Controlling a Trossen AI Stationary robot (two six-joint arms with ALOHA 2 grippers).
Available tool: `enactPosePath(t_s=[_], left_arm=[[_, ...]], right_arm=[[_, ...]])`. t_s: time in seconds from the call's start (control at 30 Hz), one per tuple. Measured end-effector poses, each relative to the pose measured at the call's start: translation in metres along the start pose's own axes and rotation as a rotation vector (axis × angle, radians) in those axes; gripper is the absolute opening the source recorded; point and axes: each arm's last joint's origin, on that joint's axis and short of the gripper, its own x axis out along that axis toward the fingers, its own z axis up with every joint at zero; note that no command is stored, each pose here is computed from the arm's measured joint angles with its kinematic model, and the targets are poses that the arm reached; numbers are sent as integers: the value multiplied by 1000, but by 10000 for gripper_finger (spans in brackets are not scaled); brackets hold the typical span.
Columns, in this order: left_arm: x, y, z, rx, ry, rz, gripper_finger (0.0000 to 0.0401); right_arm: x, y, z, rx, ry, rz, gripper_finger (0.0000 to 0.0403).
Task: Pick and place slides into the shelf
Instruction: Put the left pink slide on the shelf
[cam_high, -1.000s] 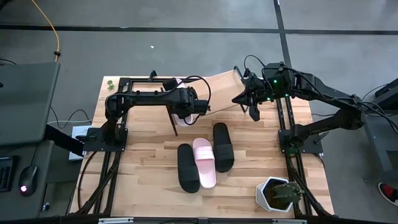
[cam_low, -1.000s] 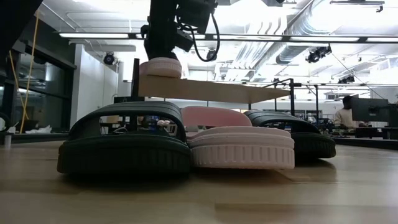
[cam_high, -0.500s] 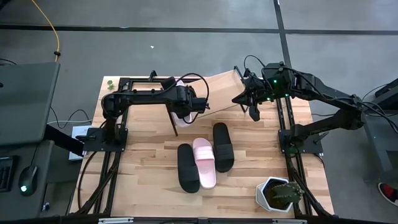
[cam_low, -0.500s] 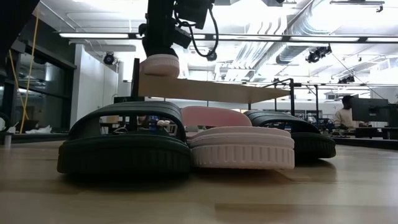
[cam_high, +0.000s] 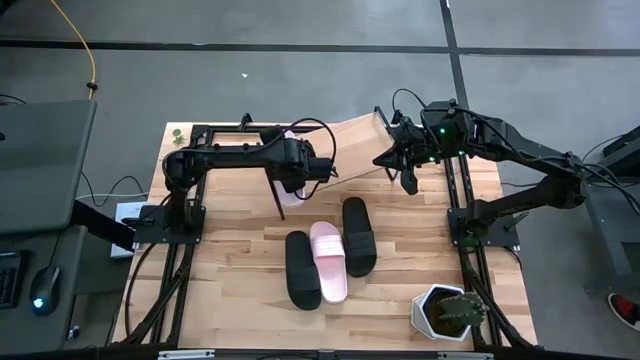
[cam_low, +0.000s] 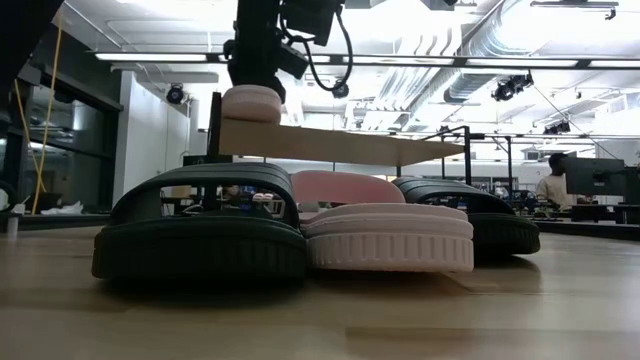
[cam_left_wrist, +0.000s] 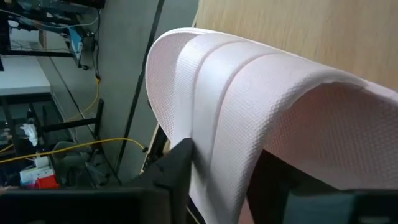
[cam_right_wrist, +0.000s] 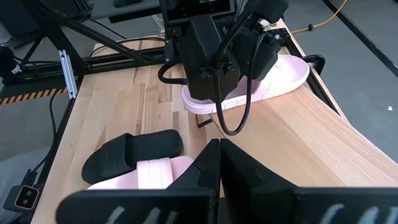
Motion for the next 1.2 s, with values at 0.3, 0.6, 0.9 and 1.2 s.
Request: enactPosePath(t_s=[0.3, 0.6, 0.9, 1.2], left_arm=[[-1, -3, -1, 55, 20, -62, 162], [-12, -3, -6, 65, -5, -87, 150], [-28, 4, -15, 53, -48, -122, 152], [-29, 5, -16, 50, -46, -137, 152]], right_arm=[[1, 0, 0, -1, 2, 0, 0], [11, -2, -2, 1, 17, -10, 0], [34, -7, -19, -23, 33, -10, 0], [35, -7, -20, -32, 27, -9, 0]])
